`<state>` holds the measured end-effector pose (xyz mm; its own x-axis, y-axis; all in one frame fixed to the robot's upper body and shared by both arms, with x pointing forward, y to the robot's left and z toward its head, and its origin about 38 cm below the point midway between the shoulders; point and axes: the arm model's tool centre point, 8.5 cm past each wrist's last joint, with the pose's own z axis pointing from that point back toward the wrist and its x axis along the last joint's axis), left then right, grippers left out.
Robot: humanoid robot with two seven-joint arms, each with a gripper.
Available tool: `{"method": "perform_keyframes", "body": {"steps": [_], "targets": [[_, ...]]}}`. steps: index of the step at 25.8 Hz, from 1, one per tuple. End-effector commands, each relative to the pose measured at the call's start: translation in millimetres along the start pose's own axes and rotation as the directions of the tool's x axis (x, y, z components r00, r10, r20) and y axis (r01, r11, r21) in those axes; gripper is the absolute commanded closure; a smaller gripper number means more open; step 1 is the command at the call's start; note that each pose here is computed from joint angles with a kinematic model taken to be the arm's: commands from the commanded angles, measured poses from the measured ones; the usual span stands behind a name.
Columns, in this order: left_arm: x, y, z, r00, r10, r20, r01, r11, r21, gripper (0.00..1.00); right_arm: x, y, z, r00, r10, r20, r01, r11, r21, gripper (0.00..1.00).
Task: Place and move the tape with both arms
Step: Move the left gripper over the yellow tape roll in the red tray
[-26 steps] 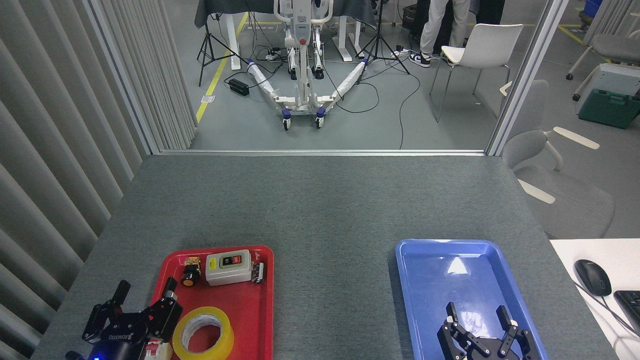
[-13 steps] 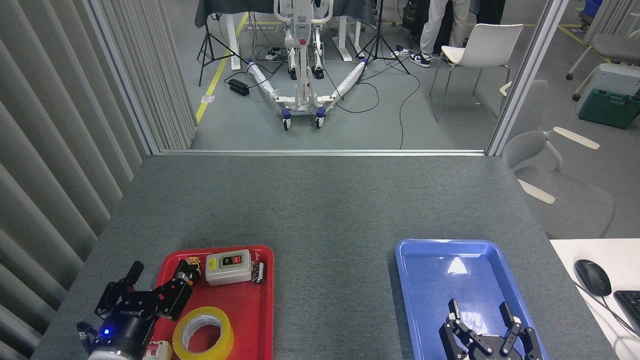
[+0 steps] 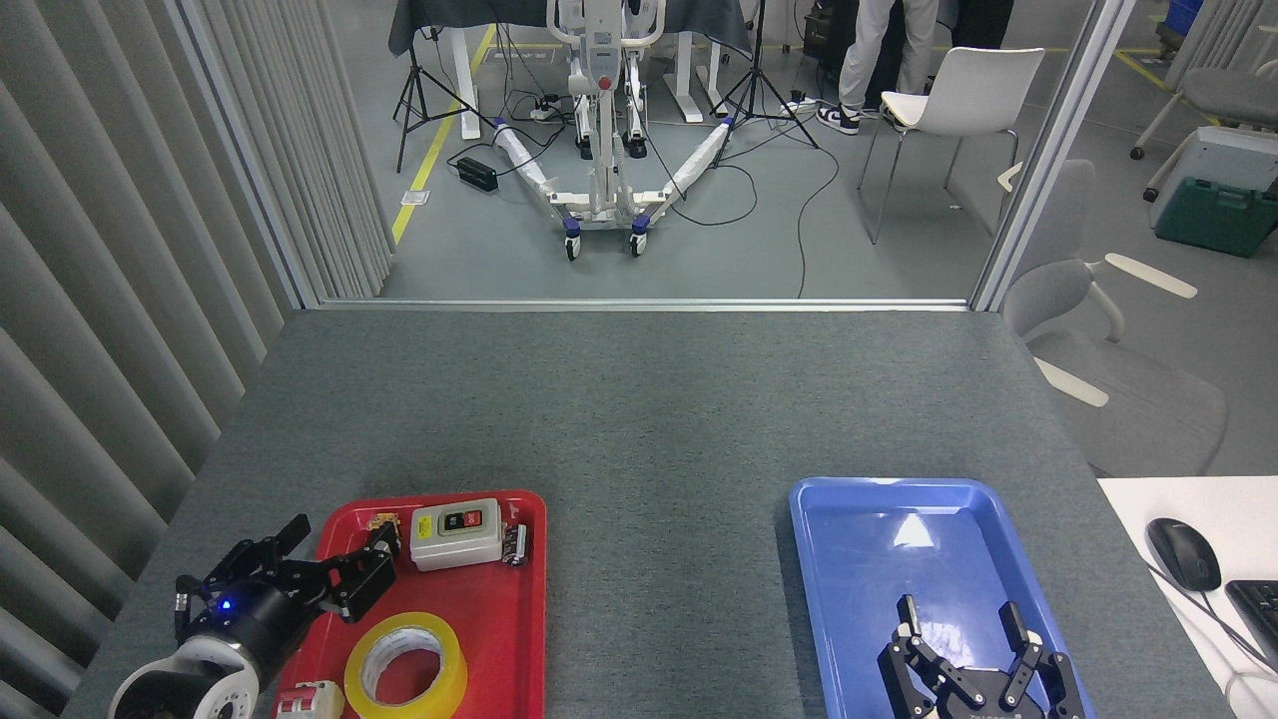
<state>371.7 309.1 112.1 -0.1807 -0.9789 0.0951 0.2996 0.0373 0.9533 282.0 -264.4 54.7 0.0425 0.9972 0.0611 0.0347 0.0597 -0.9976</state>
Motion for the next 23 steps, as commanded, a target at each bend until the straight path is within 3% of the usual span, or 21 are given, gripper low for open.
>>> {"method": "perform_keyframes", "body": {"steps": [1, 7, 9, 12, 17, 23], "targets": [[4, 5, -4, 0.996, -0.059, 0.063, 0.065, 0.993, -0.1, 0.0, -1, 0.7, 0, 1.0, 0.003, -0.002, -0.003, 1.0, 0.011, 0.0], [3, -2, -4, 0.99, -0.107, 0.095, 0.132, 0.94, -0.313, 0.0, -1, 0.6, 0, 1.0, 0.004, -0.002, -0.004, 1.0, 0.011, 0.0], [-7, 4, -2, 0.985, -0.149, 0.086, 0.17, 0.926, -0.338, 0.0, -1, 0.6, 0, 1.0, 0.005, -0.004, -0.005, 1.0, 0.011, 0.0], [-11, 19, -5, 0.975, -0.2, 0.093, 0.219, 0.921, -0.323, 0.0, -1, 0.6, 0, 1.0, 0.005, -0.004, -0.005, 1.0, 0.011, 0.0], [-2, 15, -6, 0.962, -0.226, 0.153, 0.266, 0.904, -0.334, 0.0, -3, 1.1, -1, 1.0, 0.004, -0.015, -0.004, 1.0, 0.012, 0.0], [-4, 37, -13, 0.941, -0.295, 0.165, 0.335, 0.879, -0.339, 0.0, -13, 0.0, -2, 0.999, 0.012, -0.031, -0.012, 1.0, 0.007, 0.0]]}}
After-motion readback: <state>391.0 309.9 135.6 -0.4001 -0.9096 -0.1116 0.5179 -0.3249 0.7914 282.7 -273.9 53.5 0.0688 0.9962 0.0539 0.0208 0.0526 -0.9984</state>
